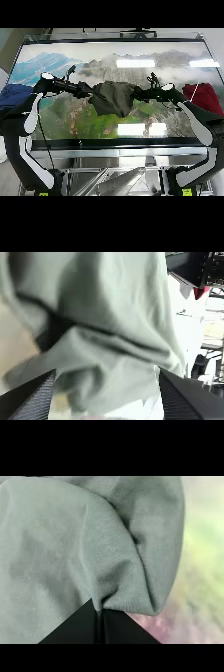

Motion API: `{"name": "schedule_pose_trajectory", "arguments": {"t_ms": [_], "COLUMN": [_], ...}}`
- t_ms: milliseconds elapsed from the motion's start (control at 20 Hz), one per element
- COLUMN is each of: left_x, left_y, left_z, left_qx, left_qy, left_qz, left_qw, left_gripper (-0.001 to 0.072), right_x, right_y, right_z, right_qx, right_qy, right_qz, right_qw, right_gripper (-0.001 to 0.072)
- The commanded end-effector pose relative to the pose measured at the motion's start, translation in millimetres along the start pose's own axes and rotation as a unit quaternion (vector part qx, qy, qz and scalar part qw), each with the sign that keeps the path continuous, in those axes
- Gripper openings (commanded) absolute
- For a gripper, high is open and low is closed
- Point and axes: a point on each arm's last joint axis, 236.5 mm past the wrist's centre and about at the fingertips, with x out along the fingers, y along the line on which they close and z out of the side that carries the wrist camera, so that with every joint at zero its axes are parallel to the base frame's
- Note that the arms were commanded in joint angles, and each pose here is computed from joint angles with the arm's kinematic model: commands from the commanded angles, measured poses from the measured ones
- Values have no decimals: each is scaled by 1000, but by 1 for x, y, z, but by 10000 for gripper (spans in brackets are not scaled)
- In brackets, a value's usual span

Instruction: Fold the shirts.

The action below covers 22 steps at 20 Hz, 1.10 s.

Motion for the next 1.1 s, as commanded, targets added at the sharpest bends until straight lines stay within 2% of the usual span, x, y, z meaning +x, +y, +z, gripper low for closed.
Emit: {"name": "schedule_pose_trajectory", "arguments": {"t_ms": [0,100,400,450,500,550,600,850,950,1050], "left_x": [-25,-22,42,50,56,57,54,-14,-59,-101], "left_y": [27,42,32,34,35,34,28,-53,-115,-205], "left_z": [-20,-29,-17,-17,-17,-16,-14,19,35,30], "left_qx": [-44,-66,-76,-74,-71,-63,-56,42,117,212], "left_qy": [31,37,5,4,5,4,6,-22,-70,-111], "left_qz": [35,51,-17,-11,-7,-8,-14,-32,-20,-21], "left_qw": [998,996,997,997,997,998,998,998,990,971], "left_gripper": [712,712,692,658,435,129,4,2,2,2], "right_x": [-1,0,-1,-1,-1,-1,-3,-63,-116,-183], "right_y": [3,3,4,5,6,7,9,38,82,160], "right_z": [-2,-2,-5,-7,-9,-12,-14,18,40,45], "right_qx": [-2,-2,-2,-2,-2,-2,-3,-51,-94,-171], "right_qy": [6,6,12,15,21,27,33,-20,-63,-115], "right_qz": [4,4,7,8,10,13,16,29,57,106], "right_qw": [1000,1000,1000,1000,1000,1000,999,998,992,973], "right_gripper": [19,19,19,18,19,18,18,17,17,17]}}
